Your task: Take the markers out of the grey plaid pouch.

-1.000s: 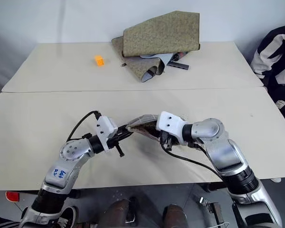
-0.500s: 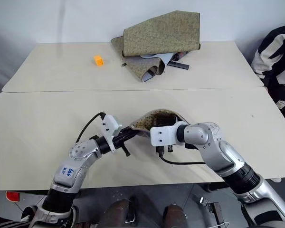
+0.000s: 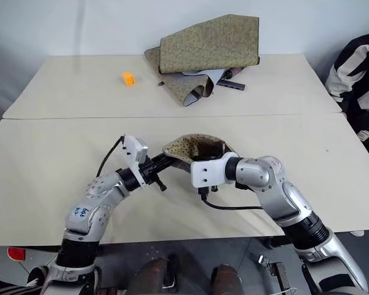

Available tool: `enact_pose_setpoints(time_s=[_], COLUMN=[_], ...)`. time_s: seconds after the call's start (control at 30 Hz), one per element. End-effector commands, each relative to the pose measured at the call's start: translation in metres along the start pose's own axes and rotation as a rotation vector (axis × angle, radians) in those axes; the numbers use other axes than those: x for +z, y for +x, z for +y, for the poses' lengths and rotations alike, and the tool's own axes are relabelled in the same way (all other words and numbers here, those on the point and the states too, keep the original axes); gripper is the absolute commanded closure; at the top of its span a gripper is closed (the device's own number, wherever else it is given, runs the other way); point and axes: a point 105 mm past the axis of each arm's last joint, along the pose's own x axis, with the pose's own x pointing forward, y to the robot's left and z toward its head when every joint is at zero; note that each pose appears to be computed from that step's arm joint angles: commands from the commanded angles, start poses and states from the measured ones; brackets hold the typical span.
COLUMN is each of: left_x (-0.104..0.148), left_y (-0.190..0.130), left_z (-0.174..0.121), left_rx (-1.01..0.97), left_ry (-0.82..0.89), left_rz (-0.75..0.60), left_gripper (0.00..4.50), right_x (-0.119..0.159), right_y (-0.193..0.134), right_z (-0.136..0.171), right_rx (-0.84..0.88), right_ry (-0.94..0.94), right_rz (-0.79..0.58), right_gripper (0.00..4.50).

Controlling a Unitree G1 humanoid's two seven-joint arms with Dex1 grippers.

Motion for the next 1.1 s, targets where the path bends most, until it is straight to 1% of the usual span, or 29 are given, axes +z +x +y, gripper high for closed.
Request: enact_pose_setpoints(time_s=[0.03, 0.13, 0.23, 0.37, 0.53, 0.63, 0.73, 0.97, 1.03, 1.1], left_x=[-0.015, -0.015, -0.016, -0.021, -0.023, -0.02, -0.019, -0.022, -0.022, -0.022], left_y=[-0.004, -0.011, -0.013, -0.015, -0.016, -0.015, -0.015, -0.017, -0.019, -0.021], left_z=[-0.009, -0.004, -0.004, -0.002, -0.001, 0.004, 0.007, 0.009, 0.011, 0.013], left_rx=[-0.043, -0.023, -0.034, -0.031, -0.025, 0.001, 0.011, 0.022, 0.029, 0.034], left_ry=[0.127, 0.151, 0.179, 0.196, 0.179, 0.157, 0.158, 0.157, 0.157, 0.155], left_rz=[0.059, 0.047, 0.046, 0.062, 0.064, 0.043, 0.045, 0.054, 0.056, 0.056], left_gripper=[4.5, 4.5, 4.5, 4.5, 4.5, 4.5, 4.5, 4.5, 4.5, 4.5], right_x=[0.02, 0.004, -0.005, 0.004, 0.012, 0.009, 0.012, 0.02, 0.021, 0.019], right_y=[-0.006, -0.013, -0.017, -0.022, -0.03, -0.038, -0.044, -0.061, -0.073, -0.083], right_z=[-0.018, -0.02, -0.027, -0.035, -0.036, -0.033, -0.031, -0.039, -0.051, -0.066], right_rx=[-0.039, -0.019, -0.047, -0.053, 0.007, 0.057, 0.085, 0.093, 0.061, -0.007], right_ry=[-0.039, 0.084, 0.093, 0.224, 0.247, 0.224, 0.237, 0.313, 0.409, 0.483], right_rz=[-0.096, -0.049, -0.006, -0.075, -0.1, -0.098, -0.126, -0.186, -0.222, -0.249], right_gripper=[3.85, 3.85, 3.85, 3.85, 3.85, 3.85, 3.85, 3.85, 3.85, 3.85])
